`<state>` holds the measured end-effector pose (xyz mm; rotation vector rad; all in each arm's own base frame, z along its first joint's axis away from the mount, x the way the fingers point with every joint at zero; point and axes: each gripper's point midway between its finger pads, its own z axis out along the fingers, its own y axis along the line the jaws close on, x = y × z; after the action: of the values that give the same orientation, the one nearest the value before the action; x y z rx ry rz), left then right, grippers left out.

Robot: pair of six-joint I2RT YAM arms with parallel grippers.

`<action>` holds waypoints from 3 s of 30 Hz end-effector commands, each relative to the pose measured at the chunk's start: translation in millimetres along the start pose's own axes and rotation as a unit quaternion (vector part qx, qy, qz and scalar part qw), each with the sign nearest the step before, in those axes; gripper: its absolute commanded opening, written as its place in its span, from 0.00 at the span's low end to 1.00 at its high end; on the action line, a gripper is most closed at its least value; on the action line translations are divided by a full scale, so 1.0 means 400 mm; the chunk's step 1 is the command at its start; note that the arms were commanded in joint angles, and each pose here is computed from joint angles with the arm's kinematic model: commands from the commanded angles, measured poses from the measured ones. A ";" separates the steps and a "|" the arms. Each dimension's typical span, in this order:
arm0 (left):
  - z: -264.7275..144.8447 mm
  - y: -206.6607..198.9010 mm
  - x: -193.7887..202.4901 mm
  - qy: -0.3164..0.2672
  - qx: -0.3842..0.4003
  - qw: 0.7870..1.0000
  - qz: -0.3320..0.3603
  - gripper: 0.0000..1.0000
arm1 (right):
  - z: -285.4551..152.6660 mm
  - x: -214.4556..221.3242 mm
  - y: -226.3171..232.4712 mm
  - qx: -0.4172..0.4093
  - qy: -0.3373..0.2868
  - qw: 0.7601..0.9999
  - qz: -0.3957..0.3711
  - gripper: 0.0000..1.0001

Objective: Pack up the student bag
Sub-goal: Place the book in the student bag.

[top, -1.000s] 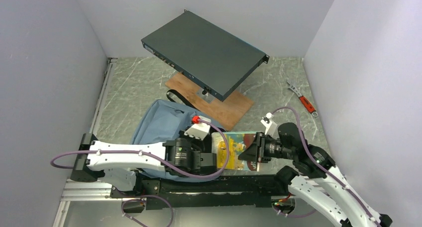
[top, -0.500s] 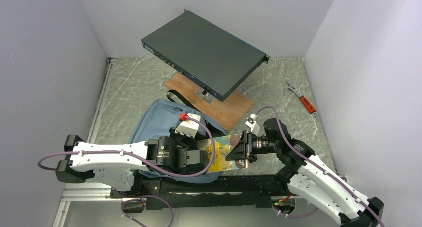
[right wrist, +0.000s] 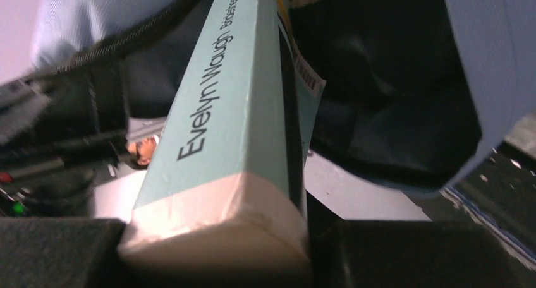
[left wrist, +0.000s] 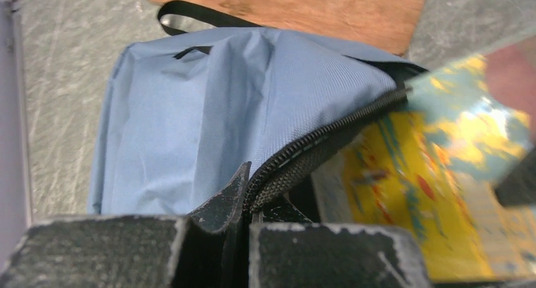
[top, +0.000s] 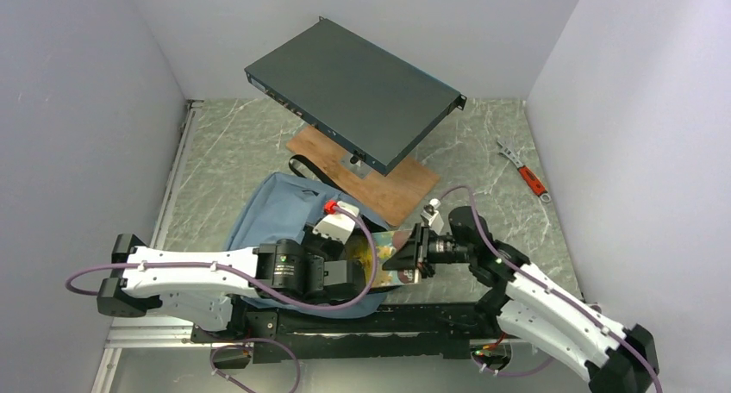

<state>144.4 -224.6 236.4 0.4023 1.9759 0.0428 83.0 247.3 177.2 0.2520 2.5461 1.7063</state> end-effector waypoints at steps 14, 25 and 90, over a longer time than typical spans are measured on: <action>-0.049 -0.155 -0.012 -0.004 0.207 0.978 -0.018 0.00 | 0.150 -0.119 0.248 -0.180 -0.074 0.979 -0.051 0.00; -0.044 -0.137 -0.029 -0.024 0.196 0.980 -0.011 0.00 | 0.288 -0.115 0.203 -0.152 -0.104 0.977 -0.103 0.00; -0.037 -0.085 -0.010 -0.019 0.174 0.984 -0.029 0.00 | 0.306 -0.178 -0.033 0.010 -0.137 0.968 -0.211 0.22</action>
<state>123.8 -243.8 216.5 0.6044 1.9866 -0.2753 159.7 325.0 97.2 -0.0339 2.3342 1.2933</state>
